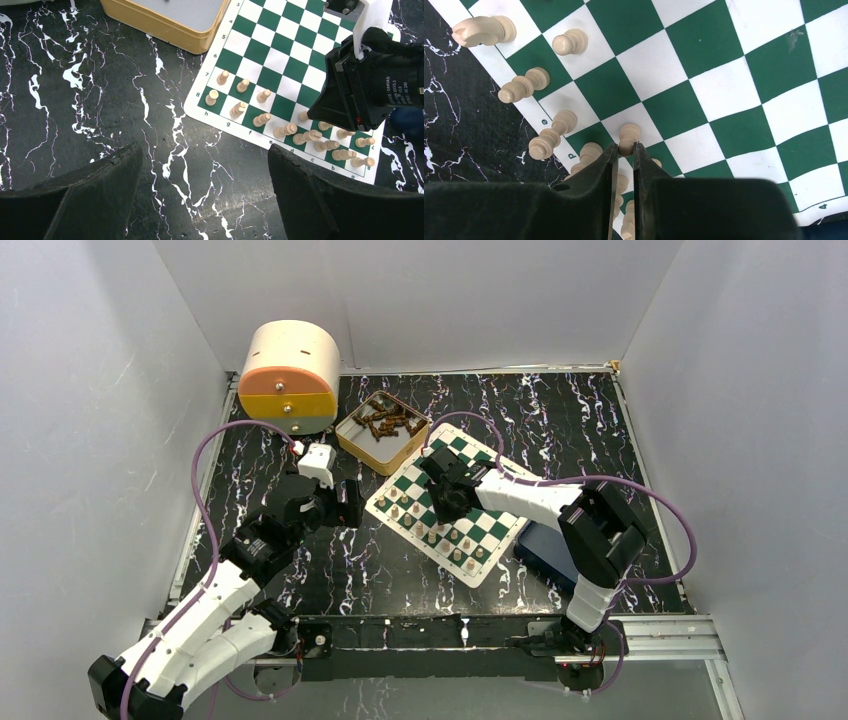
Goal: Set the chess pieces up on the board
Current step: Adjust the chess piece on the chessboard.
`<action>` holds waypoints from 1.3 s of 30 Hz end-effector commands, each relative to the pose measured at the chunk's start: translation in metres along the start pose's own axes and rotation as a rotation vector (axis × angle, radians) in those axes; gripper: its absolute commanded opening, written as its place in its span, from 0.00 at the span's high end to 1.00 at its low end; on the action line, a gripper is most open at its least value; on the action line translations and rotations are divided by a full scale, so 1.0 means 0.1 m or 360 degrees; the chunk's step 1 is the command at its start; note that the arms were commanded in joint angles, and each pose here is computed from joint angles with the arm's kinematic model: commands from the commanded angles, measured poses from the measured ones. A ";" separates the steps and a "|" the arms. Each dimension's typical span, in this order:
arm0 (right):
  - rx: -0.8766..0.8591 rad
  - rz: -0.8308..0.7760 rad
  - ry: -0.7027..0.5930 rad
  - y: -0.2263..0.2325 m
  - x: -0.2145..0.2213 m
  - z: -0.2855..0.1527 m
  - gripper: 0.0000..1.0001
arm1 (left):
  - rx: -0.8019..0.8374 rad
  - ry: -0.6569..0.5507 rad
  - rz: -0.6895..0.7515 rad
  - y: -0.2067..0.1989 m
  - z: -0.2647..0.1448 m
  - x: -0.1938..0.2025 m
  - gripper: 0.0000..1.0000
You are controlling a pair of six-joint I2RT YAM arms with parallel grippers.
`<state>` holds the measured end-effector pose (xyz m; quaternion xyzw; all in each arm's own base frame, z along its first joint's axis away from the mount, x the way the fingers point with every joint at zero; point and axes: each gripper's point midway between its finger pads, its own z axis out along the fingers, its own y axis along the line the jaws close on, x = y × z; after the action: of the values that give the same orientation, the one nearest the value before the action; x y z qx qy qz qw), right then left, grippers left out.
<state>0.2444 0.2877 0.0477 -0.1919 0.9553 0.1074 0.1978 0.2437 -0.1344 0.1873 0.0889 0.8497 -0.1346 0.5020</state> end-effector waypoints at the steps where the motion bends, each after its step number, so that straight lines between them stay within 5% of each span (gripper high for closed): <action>1: -0.0015 0.0010 -0.0091 0.07 -0.20 -0.08 0.78 | -0.0013 -0.0048 -0.0008 0.02 -0.02 -0.05 0.08; 19: 0.0057 0.0045 -0.0025 0.04 -0.21 -0.10 0.70 | -0.0019 -0.0067 -0.0012 0.04 -0.05 -0.07 0.07; 27: 0.0025 0.0099 -0.0143 0.11 -0.49 -0.50 0.55 | 0.0008 -0.0073 -0.0045 0.00 -0.06 -0.09 0.07; 39: 0.0387 0.0411 -0.0314 -0.80 -0.59 -1.07 0.58 | 0.0257 0.0074 -0.0184 -0.33 -0.03 0.08 0.05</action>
<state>0.2821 0.2536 0.1317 -0.0994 0.9583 0.0737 0.2574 0.2352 -0.1493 0.1906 0.0768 0.8490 -0.1878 0.4878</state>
